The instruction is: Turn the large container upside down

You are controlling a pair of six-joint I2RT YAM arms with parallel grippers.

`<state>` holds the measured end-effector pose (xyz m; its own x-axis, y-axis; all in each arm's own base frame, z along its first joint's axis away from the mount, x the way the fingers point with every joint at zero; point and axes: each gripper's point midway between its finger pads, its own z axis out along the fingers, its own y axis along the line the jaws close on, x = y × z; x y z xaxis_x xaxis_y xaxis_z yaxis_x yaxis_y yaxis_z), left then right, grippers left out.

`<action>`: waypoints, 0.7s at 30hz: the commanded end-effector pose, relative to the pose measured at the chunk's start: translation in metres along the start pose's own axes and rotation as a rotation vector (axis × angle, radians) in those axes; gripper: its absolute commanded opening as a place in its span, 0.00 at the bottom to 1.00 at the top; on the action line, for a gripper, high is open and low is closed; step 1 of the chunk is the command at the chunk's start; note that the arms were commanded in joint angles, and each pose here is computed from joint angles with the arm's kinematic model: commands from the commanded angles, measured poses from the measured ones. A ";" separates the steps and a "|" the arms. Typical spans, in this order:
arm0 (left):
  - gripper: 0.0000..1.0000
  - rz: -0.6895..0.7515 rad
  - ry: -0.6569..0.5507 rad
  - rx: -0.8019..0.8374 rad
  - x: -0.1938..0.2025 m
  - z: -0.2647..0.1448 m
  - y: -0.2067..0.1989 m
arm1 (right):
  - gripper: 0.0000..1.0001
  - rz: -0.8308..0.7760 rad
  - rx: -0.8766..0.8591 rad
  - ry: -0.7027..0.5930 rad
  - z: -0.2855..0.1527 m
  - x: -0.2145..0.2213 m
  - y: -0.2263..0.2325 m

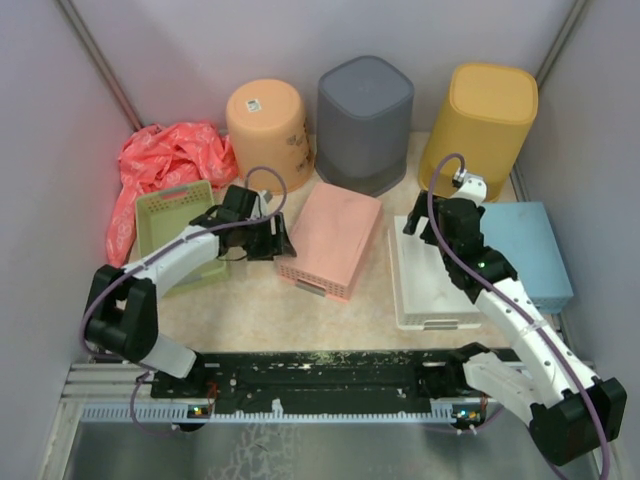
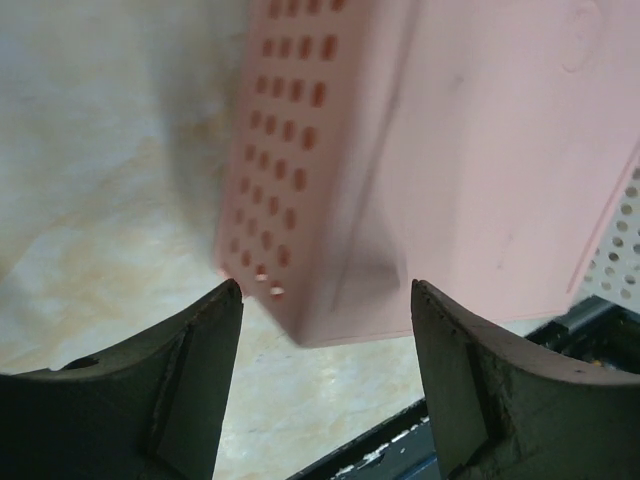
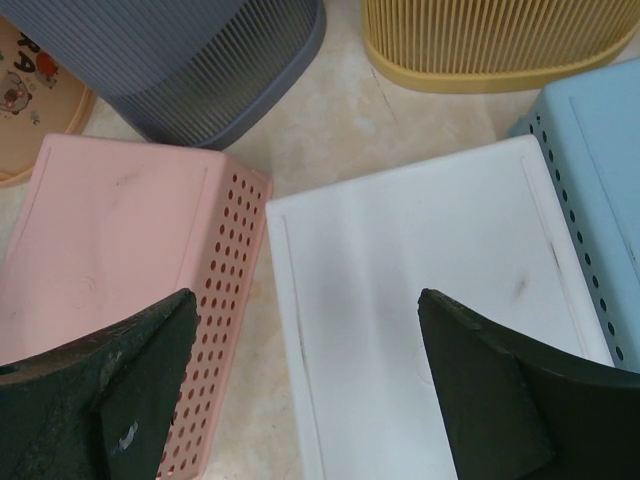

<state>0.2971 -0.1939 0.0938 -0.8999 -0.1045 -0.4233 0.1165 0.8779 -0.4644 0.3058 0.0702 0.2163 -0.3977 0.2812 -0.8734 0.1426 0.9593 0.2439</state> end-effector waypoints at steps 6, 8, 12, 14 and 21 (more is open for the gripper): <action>0.72 0.198 0.181 0.465 0.037 -0.014 -0.118 | 0.91 0.031 0.003 -0.055 -0.007 -0.013 -0.002; 0.73 0.251 0.126 0.428 0.021 -0.033 -0.122 | 0.91 0.035 0.000 -0.054 -0.007 -0.012 -0.002; 0.85 0.293 -0.054 0.155 -0.034 -0.066 -0.093 | 0.91 0.030 -0.044 -0.049 -0.004 -0.012 0.007; 0.91 0.263 -0.143 0.011 -0.062 -0.081 -0.065 | 0.91 0.028 -0.050 -0.046 -0.003 -0.013 0.009; 1.00 -0.036 -0.263 -0.401 -0.101 -0.109 0.079 | 0.91 0.027 -0.031 -0.052 -0.007 -0.011 0.003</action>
<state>0.3548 -0.1445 0.2346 -0.7043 -0.1417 -0.6956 0.1576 0.9242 -0.3478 0.3023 0.0732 0.2187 -0.3985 0.2893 -0.8704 0.1242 0.9572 0.2614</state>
